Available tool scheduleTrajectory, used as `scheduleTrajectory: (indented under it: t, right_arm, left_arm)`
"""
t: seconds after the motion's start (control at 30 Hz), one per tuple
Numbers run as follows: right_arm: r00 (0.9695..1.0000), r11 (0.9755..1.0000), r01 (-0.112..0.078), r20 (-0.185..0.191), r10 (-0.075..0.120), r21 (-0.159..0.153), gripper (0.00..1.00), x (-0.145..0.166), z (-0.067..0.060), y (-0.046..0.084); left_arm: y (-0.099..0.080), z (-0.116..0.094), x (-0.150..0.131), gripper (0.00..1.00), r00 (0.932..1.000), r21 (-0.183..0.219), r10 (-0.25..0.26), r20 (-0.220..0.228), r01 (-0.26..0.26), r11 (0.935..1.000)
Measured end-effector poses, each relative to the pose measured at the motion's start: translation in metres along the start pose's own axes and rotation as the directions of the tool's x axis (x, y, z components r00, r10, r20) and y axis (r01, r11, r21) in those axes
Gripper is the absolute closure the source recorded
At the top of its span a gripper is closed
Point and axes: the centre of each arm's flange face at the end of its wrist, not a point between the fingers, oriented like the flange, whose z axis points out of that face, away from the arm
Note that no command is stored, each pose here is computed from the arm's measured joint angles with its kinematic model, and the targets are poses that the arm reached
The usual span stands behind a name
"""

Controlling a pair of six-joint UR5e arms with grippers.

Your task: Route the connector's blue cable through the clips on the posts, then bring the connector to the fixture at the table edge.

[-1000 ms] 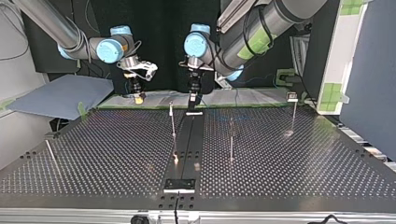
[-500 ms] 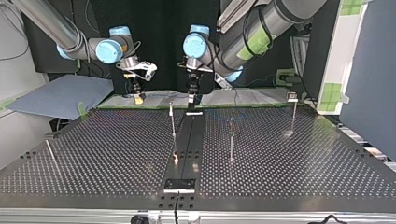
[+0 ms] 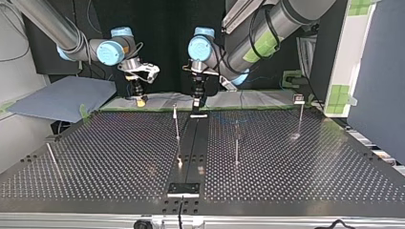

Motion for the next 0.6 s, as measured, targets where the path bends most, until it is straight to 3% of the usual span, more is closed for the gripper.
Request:
scheduleTrajectory:
  t: [0.43, 0.6]
  right_arm:
    - [1.0000, 0.9998, -0.004, -0.005, 0.004, -0.018, 1.00, 0.004, 0.004, 0.012]
    - [1.0000, 0.9997, -0.007, -0.006, 0.006, -0.025, 1.00, 0.005, 0.005, 0.016]
  left_arm:
    - [-0.003, 0.005, -0.004, 0.89, 1.0000, 0.010, 0.001, 0.003, -0.001, 1.0000]
    - [-0.009, 0.009, 0.003, 0.89, 0.9997, 0.019, 0.011, -0.020, -0.011, 0.9998]
